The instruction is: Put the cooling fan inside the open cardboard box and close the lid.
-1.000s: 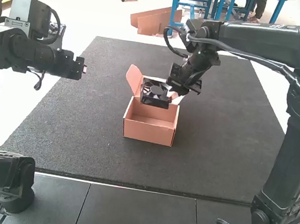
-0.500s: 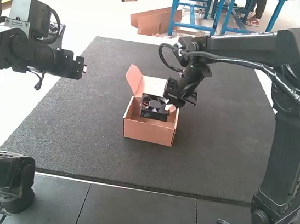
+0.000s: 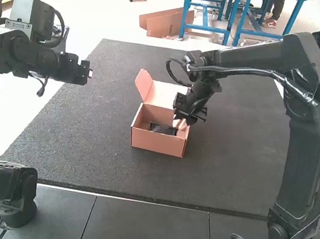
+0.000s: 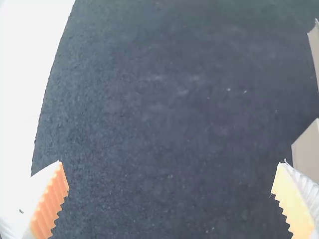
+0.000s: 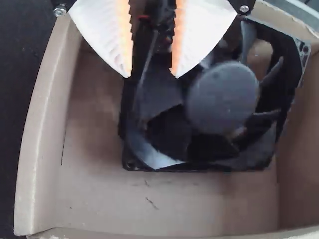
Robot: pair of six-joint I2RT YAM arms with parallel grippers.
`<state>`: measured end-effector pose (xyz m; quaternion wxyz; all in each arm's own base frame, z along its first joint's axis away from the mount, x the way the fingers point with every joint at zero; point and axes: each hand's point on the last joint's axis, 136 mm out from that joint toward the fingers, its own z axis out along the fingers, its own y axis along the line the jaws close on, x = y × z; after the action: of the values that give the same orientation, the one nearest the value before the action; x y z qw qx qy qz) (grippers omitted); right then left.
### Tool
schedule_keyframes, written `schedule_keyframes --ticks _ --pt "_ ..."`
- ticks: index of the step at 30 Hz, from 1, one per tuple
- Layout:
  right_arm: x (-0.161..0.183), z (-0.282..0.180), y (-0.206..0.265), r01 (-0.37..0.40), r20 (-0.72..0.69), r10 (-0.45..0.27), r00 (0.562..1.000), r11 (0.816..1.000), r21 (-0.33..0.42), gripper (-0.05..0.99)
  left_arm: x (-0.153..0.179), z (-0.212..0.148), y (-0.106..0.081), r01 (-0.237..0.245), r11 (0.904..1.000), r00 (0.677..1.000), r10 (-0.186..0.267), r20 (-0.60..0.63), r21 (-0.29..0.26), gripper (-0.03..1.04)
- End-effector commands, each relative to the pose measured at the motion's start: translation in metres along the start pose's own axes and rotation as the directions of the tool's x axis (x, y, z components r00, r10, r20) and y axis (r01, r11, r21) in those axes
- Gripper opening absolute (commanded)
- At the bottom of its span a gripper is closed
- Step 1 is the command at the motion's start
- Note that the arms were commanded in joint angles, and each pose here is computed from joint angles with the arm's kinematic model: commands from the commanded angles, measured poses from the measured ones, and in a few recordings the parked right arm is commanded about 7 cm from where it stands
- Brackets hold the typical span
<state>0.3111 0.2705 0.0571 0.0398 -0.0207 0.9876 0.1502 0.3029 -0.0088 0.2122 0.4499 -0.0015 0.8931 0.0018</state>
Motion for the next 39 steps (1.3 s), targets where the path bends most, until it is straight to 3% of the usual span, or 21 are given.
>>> schedule_keyframes --ticks 1,4,5,12,16,22,29,34,39 --pt "-0.004 -0.007 0.015 0.038 0.018 -0.038 0.999 0.999 -0.031 0.36 -0.019 -0.014 -0.001 0.012 0.9998 0.998 -0.013 0.065 0.014 0.97" --pt "-0.01 -0.013 0.02 0.049 0.036 -0.048 0.998 0.998 -0.041 0.62 -0.02 -0.016 -0.001 0.012 0.9998 0.997 -0.013 0.07 0.014 0.97" --pt "-0.013 -0.016 0.021 0.053 0.042 -0.051 0.998 0.998 -0.046 0.66 -0.02 -0.016 -0.001 0.012 0.9998 0.997 -0.013 0.07 0.014 0.97" --pt "-0.041 -0.071 0.059 0.139 0.127 -0.118 0.985 0.975 -0.172 0.79 -0.016 -0.014 -0.001 0.011 0.9999 0.998 -0.012 0.065 0.013 0.97" --pt "-0.055 -0.111 0.063 0.25 0.199 -0.211 0.957 0.948 -0.198 0.89 -0.013 -0.009 -0.001 0.011 0.9998 0.998 -0.012 0.067 0.014 0.97" --pt "-0.061 -0.138 0.02 0.353 0.255 -0.331 0.908 0.935 -0.043 0.9 -0.006 -0.003 -0.001 0.012 0.9998 0.998 -0.013 0.056 0.013 0.97" --pt "-0.067 -0.155 -0.034 0.435 0.367 -0.489 0.791 0.872 0.223 0.9 -0.003 0.011 0.0 0.012 0.9999 0.999 -0.012 0.036 -0.002 0.97" --pt "-0.064 -0.154 -0.042 0.429 0.454 -0.493 0.742 0.87 0.244 0.9 -0.006 0.027 0.001 0.011 0.9999 1.0 -0.011 0.022 -0.01 0.97" --pt "-0.075 -0.152 -0.052 0.387 0.518 -0.453 0.725 0.891 0.237 0.9 -0.012 0.048 -0.003 0.007 1.0 1.0 -0.007 0.007 -0.006 0.97"
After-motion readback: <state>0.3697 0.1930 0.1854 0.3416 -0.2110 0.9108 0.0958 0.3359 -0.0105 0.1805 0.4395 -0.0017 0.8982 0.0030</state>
